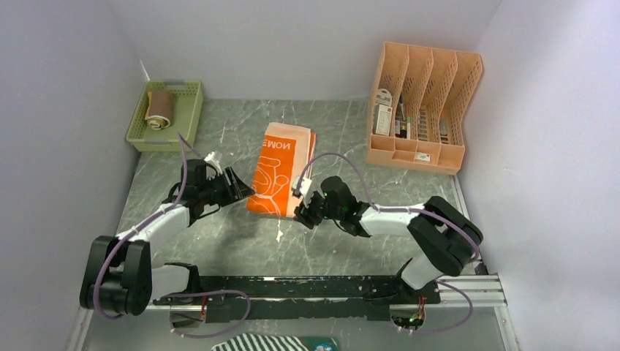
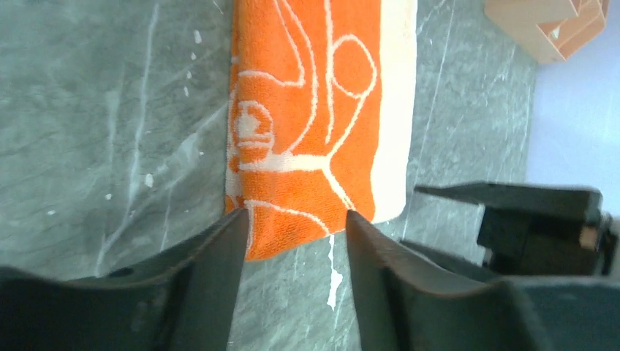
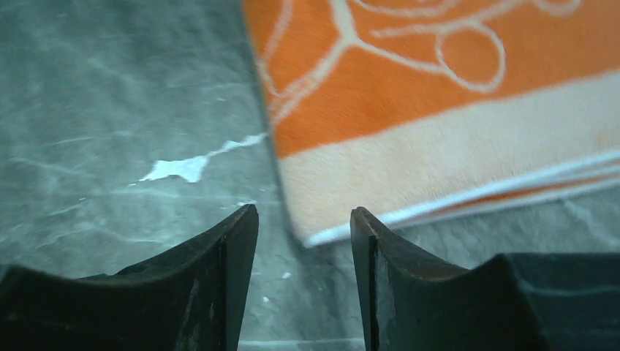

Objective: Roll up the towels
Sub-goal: Roll the towel at the center of the board.

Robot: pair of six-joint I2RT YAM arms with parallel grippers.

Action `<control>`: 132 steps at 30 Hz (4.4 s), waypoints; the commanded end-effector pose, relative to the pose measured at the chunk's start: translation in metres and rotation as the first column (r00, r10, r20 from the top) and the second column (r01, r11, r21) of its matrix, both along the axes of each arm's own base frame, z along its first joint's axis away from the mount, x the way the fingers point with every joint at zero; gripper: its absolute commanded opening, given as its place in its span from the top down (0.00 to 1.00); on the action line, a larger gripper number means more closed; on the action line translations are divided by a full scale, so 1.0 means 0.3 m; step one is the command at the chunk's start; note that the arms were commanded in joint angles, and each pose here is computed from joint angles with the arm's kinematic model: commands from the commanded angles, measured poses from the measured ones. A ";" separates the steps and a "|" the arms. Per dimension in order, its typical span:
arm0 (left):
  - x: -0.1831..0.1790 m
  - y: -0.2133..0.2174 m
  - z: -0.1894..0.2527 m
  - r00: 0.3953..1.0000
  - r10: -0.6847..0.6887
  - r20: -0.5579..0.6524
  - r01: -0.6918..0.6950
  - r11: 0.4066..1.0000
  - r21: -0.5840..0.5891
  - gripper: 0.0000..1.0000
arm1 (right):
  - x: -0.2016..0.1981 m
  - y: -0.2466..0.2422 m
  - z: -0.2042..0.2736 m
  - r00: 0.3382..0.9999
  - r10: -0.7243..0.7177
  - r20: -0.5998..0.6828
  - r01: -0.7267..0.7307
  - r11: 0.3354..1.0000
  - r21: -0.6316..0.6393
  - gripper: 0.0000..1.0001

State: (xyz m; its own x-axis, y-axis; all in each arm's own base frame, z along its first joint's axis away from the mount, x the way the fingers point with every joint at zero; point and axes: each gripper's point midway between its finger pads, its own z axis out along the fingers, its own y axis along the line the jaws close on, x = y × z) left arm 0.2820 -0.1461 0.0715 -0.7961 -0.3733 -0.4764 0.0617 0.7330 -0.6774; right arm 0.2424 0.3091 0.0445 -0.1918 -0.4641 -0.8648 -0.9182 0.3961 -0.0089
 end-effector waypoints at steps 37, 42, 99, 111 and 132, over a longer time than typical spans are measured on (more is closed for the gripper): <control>-0.023 0.106 0.227 0.990 0.044 0.137 -0.035 0.997 -0.068 0.26 | 0.049 0.273 -0.137 0.921 0.291 0.259 -0.235 0.945 -0.228 0.71; -0.038 0.108 0.235 0.990 0.037 0.137 -0.029 0.998 -0.055 0.26 | 0.058 0.243 -0.179 0.950 0.239 0.200 -0.180 0.946 -0.271 1.00; -0.213 -0.214 0.135 0.971 -0.221 0.092 0.239 0.926 -0.291 0.50 | 0.022 0.233 -0.142 0.464 0.145 -0.874 -0.040 0.989 0.143 1.00; -0.125 -0.120 -0.088 0.999 -0.049 0.022 0.051 0.993 -0.107 0.50 | 0.021 0.211 -0.114 0.530 0.124 -0.839 -0.052 0.992 0.114 1.00; -0.088 -0.135 -0.122 0.996 -0.092 0.001 0.091 0.993 -0.076 0.51 | -0.147 0.141 0.234 0.891 0.287 0.353 -0.323 0.945 0.046 0.26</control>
